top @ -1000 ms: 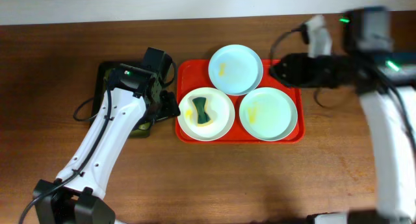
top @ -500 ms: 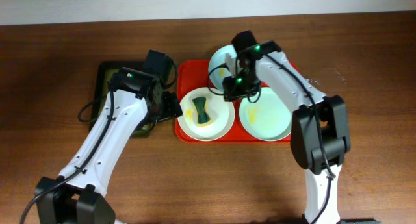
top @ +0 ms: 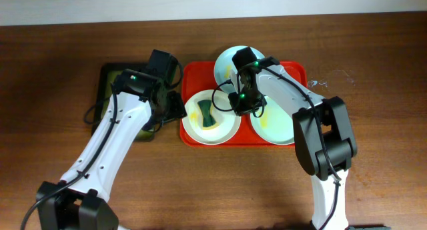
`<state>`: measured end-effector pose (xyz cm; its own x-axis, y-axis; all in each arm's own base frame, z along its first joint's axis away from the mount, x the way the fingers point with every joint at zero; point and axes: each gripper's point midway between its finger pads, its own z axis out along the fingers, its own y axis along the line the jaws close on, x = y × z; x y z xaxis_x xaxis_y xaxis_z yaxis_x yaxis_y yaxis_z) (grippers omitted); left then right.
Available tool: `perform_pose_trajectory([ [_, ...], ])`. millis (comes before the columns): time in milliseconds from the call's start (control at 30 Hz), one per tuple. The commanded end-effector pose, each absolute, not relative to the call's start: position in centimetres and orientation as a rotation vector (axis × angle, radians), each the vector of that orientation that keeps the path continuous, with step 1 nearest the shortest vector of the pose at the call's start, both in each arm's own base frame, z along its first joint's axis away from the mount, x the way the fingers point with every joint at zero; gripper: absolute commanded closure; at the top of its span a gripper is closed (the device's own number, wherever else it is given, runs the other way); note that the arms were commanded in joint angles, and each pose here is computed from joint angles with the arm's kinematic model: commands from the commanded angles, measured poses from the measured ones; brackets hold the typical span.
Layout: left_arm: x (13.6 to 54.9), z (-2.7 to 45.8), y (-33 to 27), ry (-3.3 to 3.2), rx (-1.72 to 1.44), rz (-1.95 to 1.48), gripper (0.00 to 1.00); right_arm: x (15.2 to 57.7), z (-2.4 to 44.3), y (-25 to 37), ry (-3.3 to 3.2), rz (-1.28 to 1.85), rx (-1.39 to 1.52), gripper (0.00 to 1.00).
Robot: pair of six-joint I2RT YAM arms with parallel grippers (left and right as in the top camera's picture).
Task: Clean dirty plates on tray and stack at the side
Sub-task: 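Scrub the white plate with the sponge in the left gripper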
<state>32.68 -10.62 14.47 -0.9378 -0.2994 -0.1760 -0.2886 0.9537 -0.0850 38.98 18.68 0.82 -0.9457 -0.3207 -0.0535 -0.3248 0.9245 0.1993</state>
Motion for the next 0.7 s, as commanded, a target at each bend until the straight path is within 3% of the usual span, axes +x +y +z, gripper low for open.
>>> perform_pose_trajectory([
  [0,33.4,13.6,-13.5,2.921,-0.383,-0.196,0.49,38.8,0.2,18.3,3.083,0.304,-0.508,0.89],
  [67,34.3,12.1,-15.4,2.926,-0.334,-0.225,0.51,38.5,0.3,18.7,3.091,0.345,-0.5,0.89],
  [100,35.0,10.8,-16.3,2.931,-0.317,-0.229,0.46,38.4,0.3,18.6,3.1,0.346,-0.48,0.89],
  [233,37.4,6.7,-19.1,2.944,-0.292,-0.348,0.47,38.0,0.2,18.5,3.117,0.34,-0.48,0.89],
  [367,38.8,2.3,-20.3,2.969,-0.288,-0.379,0.42,38.0,0.2,18.4,3.118,0.34,-0.48,0.89],
  [533,38.2,-0.6,-20.0,3.032,-0.302,-0.334,0.62,38.0,0.2,18.4,3.118,0.34,-0.48,0.89],
  [633,38.4,-0.9,-19.4,3.023,-0.288,-0.282,1.0,37.9,0.2,18.4,3.12,0.339,-0.48,0.89],
  [667,38.4,-0.8,-19.3,3.024,-0.247,-0.273,1.0,37.9,0.2,18.4,3.123,0.338,-0.48,0.89],
])
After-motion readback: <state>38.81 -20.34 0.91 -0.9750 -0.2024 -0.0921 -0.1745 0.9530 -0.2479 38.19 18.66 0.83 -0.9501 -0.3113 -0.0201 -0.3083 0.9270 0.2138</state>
